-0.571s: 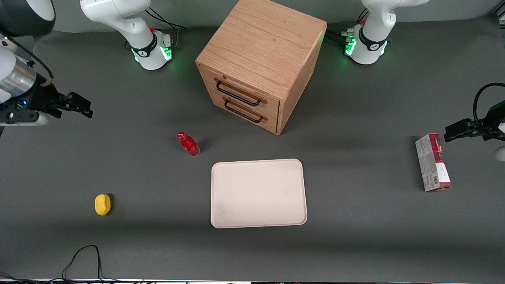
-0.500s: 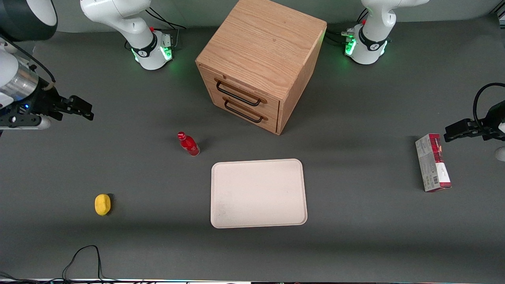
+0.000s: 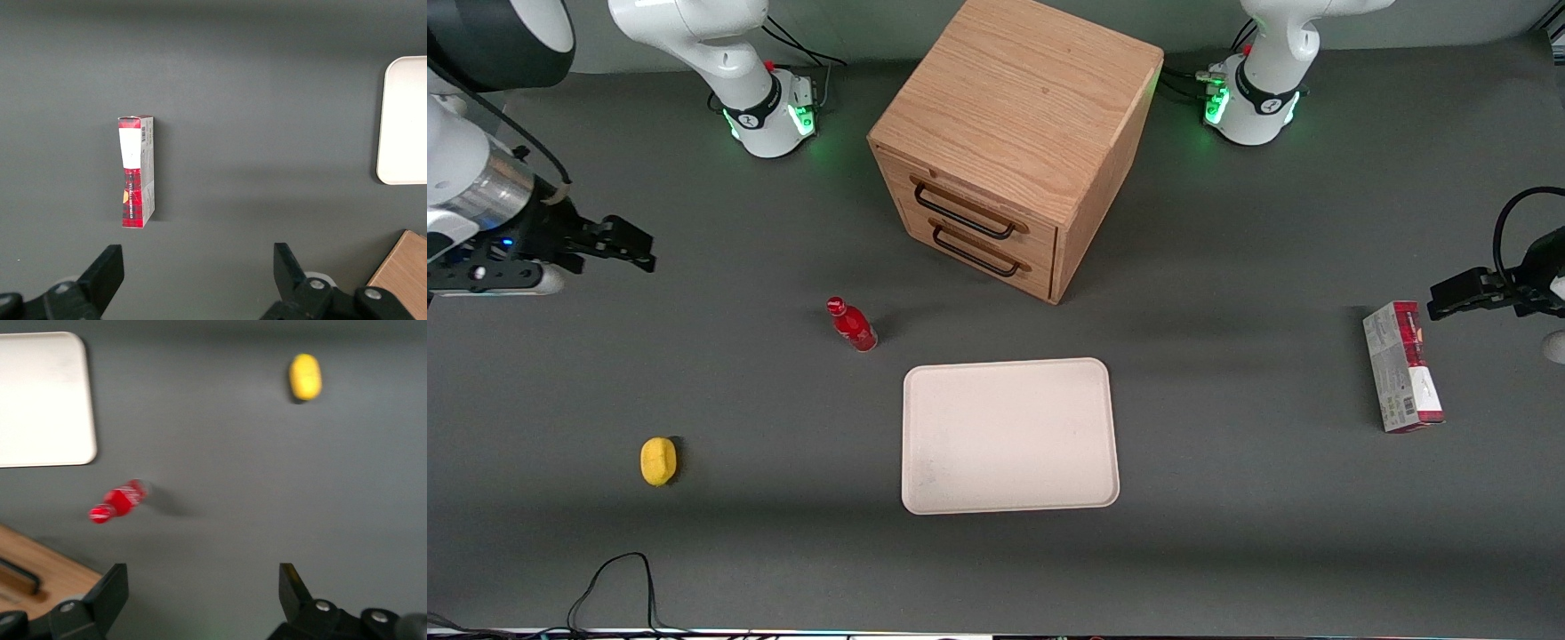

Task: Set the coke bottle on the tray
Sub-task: 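Move the open right gripper down over the red Coca-Cola bottle, then close the right gripper around the bottle's neck and lift it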

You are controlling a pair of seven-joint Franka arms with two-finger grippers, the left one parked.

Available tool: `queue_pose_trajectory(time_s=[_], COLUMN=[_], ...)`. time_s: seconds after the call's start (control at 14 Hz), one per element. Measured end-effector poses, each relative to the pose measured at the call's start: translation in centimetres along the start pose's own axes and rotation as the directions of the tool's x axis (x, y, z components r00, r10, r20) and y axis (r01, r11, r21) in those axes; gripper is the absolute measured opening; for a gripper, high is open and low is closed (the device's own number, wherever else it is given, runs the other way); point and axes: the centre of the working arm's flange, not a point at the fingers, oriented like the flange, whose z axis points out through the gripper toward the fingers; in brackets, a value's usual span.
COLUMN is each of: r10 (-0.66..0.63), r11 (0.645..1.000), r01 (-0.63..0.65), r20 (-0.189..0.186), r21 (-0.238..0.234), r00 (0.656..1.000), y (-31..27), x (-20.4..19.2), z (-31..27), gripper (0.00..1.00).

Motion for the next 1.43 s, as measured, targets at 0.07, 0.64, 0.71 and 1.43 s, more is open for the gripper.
queue_pose_trajectory(time_s=[0.07,0.64,0.71,1.43], r10=[0.007,0.083,0.085,0.082], r11=[1.0,0.995,0.995,0.995], r01=[-0.007,-0.085,-0.086,-0.081], r20=[0.005,0.031,0.022,-0.031], r21=[0.006,0.048,0.054,0.052], r00=[1.0,0.996,0.996,0.996], y=[-2.8,-14.1,-14.7,-13.6], x=[0.5,2.4,1.8,-4.6], z=[0.2,13.3,15.6,26.6], gripper=[1.0,1.0,1.0,0.96])
